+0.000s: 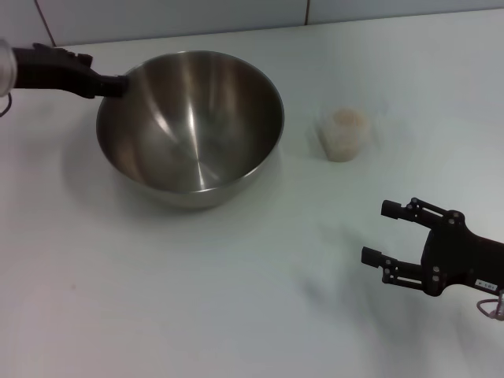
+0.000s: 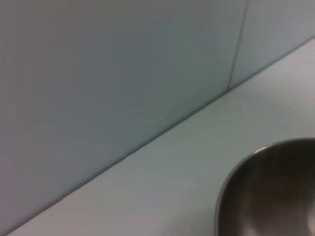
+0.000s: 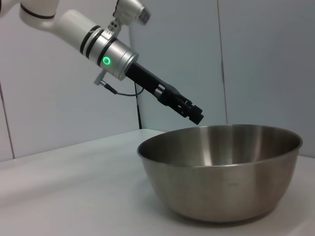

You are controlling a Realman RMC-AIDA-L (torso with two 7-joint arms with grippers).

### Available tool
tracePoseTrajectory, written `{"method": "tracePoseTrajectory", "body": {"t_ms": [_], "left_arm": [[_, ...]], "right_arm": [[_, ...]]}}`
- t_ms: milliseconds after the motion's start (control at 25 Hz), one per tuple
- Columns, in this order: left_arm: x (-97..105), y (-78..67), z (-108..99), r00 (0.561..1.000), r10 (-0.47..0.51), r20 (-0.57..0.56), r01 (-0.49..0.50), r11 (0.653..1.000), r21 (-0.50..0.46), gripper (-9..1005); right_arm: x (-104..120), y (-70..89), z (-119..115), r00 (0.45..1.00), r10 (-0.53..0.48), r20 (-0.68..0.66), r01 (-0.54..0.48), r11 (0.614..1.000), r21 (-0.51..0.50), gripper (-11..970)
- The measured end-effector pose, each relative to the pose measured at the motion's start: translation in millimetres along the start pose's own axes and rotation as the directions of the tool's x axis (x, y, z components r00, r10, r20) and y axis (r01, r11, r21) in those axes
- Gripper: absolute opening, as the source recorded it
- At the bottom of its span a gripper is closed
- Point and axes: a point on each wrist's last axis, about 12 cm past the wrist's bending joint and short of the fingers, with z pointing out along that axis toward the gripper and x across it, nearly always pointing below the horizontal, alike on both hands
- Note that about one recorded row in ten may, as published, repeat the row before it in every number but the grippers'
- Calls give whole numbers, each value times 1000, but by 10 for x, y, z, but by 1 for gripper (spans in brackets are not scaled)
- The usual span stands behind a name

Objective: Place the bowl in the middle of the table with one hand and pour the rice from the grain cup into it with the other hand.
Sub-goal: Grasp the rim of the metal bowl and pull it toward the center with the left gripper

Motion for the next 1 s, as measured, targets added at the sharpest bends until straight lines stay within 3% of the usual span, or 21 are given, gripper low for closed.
{"method": "tracePoseTrajectory", "body": {"t_ms": [360,1000], "left_arm": [[-55,-122,83,998,48,-41,-47,999,24,721],[68,-173,267,992,66,-106,-64,998,17,668]], "right_arm": [[-8,-5,6,1000,-4,3,4,1000,-2,809],[-14,-8,23,1000,-6,5,6,1000,-5,809]]}}
